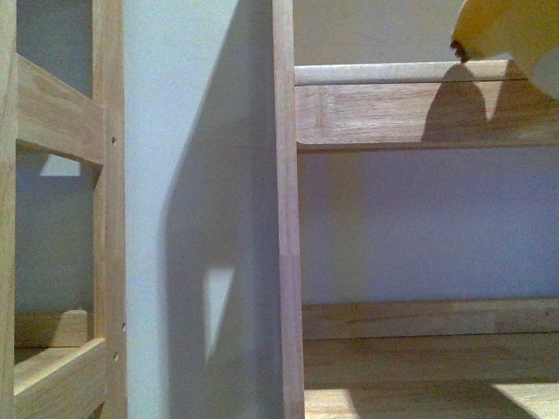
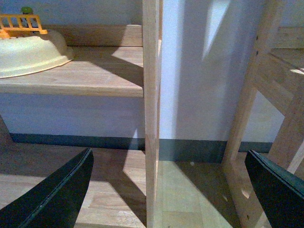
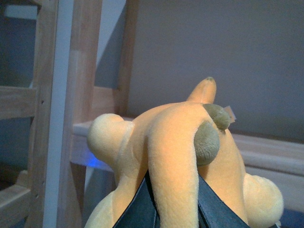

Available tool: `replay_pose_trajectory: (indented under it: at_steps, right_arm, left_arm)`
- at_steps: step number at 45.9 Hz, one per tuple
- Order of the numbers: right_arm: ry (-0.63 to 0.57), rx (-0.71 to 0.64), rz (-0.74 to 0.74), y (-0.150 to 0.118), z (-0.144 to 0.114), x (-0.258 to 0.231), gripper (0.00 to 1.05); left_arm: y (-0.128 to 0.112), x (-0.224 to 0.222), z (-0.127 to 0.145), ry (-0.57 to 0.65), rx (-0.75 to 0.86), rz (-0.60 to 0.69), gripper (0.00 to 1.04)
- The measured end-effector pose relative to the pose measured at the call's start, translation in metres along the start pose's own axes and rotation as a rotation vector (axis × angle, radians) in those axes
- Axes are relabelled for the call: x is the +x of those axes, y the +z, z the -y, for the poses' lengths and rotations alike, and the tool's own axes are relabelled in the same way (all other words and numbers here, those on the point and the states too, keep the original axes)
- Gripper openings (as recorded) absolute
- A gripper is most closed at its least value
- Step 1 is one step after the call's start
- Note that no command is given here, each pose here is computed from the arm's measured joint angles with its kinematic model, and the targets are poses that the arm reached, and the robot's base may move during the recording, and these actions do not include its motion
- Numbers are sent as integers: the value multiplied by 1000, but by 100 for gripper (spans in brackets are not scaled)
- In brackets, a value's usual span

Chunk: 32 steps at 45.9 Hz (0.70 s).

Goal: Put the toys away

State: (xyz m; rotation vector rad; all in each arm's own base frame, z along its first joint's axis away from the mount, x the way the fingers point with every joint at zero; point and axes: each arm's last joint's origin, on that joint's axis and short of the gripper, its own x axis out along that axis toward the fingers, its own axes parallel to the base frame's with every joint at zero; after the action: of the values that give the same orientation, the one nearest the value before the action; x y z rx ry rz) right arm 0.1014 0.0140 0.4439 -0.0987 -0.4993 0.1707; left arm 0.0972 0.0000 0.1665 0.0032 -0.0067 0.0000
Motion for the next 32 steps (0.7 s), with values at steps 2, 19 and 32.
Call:
replay_pose_trajectory:
  at_steps: [2,19,32]
  right_arm:
    - [10,-8,12,9,3,5,7]
    - [-20,-8,27,56,39,27,7]
    - [-43,40,-1,47,61,63,7]
  left_arm:
    - [0,0,0,0,0,0,99]
    - [0,0,0,0,0,0,99]
    - [0,0,0,0,0,0,99]
